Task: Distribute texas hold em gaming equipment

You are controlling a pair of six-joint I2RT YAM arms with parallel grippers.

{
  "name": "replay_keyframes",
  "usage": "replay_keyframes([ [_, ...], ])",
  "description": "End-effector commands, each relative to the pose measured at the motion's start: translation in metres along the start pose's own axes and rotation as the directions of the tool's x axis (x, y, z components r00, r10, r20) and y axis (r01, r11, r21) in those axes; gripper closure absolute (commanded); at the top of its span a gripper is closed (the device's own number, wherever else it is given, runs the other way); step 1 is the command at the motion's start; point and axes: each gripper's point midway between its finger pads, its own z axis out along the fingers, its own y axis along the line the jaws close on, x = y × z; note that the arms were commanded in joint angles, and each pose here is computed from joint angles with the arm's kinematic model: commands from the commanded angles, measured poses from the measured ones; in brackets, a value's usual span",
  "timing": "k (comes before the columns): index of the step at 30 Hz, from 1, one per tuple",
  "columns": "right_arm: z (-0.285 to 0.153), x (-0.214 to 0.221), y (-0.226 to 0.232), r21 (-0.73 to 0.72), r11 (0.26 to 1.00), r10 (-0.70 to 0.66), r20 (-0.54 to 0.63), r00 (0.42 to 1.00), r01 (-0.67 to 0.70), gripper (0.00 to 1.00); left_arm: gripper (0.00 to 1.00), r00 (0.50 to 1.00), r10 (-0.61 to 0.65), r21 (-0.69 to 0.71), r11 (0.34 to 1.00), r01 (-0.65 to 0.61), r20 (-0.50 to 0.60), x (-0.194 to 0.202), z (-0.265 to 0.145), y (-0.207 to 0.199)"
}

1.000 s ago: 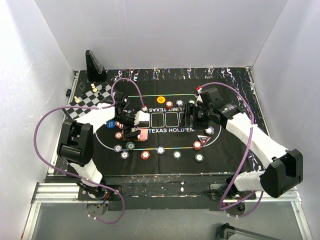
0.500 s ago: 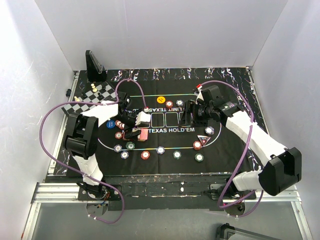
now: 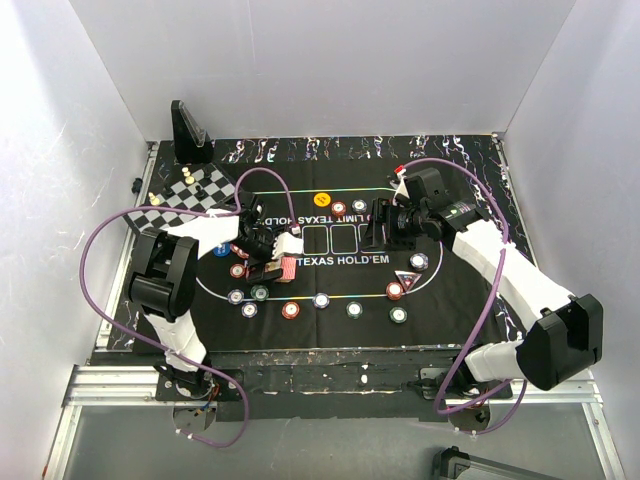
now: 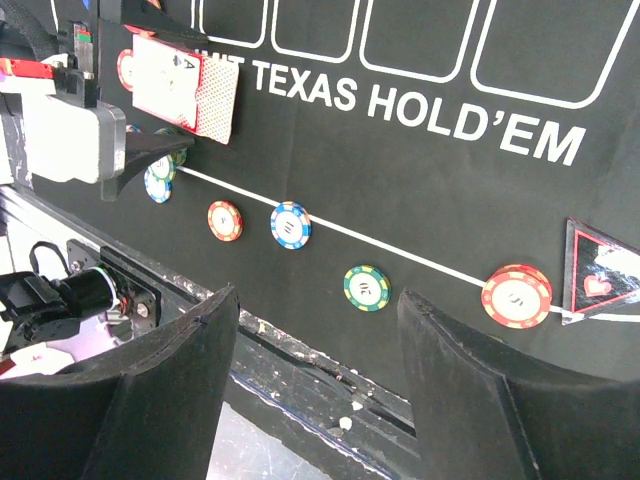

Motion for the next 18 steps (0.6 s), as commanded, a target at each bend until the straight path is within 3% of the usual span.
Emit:
replay_keyframes([
  [1,-0.005,-0.015,0.009,-0.022,1.000,-0.020,0.040,0.999,0.021,0.30,0.00,0.999,0.016,-0.037,0.999,-0.017,-0.030,-0.001,0.004,0.005],
  [11,-0.007,-0.013,0.009,-0.026,0.999,-0.021,0.041,0.999,0.023,0.38,0.42,1.000,0.017,-0.057,0.998,-0.018,-0.005,-0.018,-0.010,0.013],
  [18,-0.004,-0.014,0.017,-0.076,0.997,-0.020,0.031,0.999,0.022,0.33,0.60,0.998,-0.064,-0.016,0.998,0.065,0.015,-0.057,-0.048,0.029],
])
